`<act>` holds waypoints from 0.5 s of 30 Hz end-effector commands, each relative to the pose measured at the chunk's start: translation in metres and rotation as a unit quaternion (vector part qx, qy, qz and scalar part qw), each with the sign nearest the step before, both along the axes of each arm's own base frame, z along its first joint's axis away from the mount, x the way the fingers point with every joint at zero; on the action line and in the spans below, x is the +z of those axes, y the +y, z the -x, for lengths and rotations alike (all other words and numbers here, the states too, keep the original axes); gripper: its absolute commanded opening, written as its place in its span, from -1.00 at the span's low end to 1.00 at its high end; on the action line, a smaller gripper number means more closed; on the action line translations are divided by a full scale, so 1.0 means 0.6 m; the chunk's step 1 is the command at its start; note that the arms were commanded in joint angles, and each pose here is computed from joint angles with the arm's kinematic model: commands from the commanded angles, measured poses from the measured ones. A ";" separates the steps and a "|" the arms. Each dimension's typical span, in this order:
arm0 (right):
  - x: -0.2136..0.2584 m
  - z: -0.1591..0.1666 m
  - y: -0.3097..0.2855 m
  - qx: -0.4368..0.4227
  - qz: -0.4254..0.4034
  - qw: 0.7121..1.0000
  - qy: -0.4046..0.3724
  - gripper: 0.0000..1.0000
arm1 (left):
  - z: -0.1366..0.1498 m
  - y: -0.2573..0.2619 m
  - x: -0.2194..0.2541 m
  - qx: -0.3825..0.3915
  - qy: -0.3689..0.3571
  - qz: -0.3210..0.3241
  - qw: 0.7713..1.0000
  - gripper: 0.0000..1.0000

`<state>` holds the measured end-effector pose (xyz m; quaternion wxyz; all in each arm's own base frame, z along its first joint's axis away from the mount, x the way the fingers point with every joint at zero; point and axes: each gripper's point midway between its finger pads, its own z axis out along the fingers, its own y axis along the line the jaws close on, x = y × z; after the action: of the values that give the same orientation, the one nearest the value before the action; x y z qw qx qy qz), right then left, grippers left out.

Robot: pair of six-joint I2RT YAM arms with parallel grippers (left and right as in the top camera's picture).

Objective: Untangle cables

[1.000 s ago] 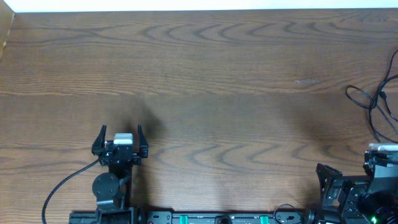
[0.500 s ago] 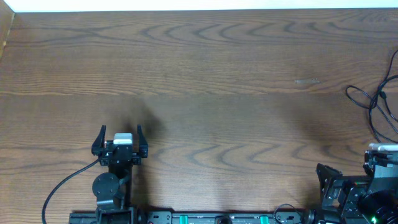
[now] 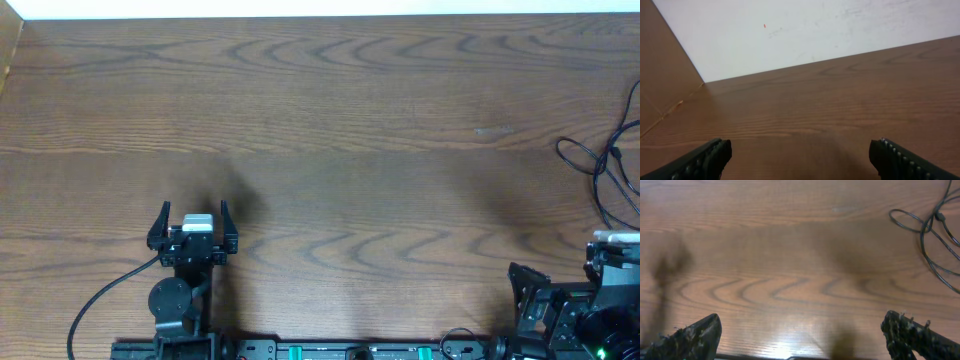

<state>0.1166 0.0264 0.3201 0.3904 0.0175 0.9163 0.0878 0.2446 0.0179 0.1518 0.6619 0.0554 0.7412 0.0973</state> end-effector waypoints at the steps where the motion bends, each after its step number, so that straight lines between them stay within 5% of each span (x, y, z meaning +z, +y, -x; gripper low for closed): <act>1: 0.022 -0.019 0.001 -0.002 -0.007 0.999 -0.033 0.98 | 0.002 0.004 -0.025 0.007 0.024 0.006 1.000 0.88; 9: 0.144 -0.096 -0.006 0.025 0.044 0.975 -0.218 0.99 | 0.002 0.004 -0.025 0.007 0.024 0.006 1.000 0.88; 15: 0.132 -0.131 -0.006 0.037 0.062 0.955 -0.287 0.99 | 0.002 0.004 -0.025 0.007 0.024 0.006 1.000 0.86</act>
<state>0.1902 0.0216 0.4204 0.6278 -0.0499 0.7750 0.0531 0.2445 0.0179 0.1520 0.6619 0.0554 0.7412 0.0973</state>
